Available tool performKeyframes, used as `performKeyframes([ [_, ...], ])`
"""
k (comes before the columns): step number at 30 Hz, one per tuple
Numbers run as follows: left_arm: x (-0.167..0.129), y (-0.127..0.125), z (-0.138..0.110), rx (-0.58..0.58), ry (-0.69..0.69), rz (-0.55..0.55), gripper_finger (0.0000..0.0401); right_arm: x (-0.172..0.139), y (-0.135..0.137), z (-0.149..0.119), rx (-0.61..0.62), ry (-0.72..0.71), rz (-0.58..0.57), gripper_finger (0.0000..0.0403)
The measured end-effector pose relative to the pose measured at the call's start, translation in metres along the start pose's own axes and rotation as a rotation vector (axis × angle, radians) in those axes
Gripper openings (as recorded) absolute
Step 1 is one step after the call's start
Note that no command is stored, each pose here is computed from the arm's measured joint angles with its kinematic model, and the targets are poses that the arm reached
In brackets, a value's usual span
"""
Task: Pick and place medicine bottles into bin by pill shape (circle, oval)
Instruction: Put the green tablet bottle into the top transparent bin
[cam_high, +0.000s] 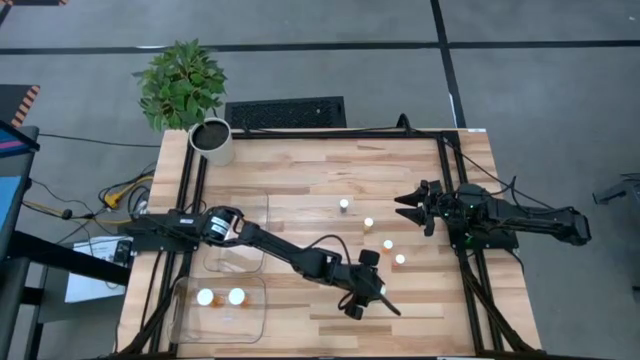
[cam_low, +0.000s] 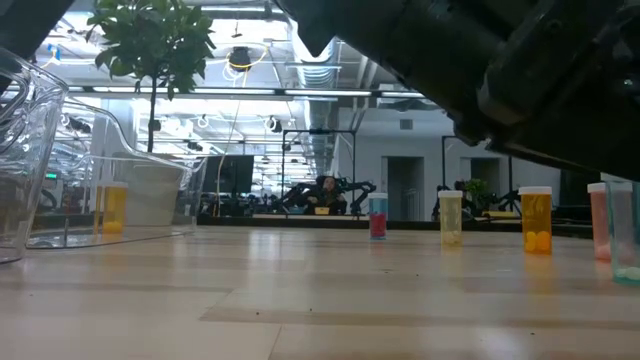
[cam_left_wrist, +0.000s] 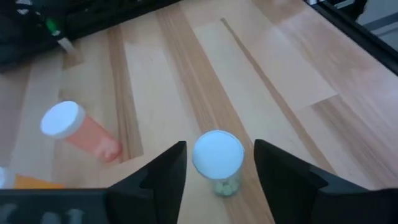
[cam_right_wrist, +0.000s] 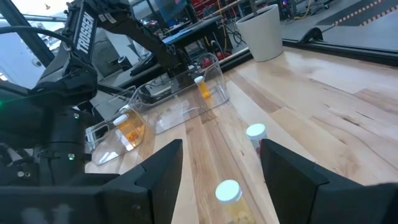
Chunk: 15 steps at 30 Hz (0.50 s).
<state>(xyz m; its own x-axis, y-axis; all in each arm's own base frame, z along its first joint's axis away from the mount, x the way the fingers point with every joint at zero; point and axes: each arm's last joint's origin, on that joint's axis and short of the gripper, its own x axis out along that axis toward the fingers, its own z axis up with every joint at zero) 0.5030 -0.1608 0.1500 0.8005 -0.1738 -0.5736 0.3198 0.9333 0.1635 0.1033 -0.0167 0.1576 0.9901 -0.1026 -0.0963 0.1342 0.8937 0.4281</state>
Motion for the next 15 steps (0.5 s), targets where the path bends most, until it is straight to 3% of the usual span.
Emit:
performKeyframes([
  [15, 0.0, 0.0, 0.0002, -0.009, -0.002, -0.018, 0.0123, 0.0, 0.0, 0.0, 0.0, 0.0, 0.0, 0.0225],
])
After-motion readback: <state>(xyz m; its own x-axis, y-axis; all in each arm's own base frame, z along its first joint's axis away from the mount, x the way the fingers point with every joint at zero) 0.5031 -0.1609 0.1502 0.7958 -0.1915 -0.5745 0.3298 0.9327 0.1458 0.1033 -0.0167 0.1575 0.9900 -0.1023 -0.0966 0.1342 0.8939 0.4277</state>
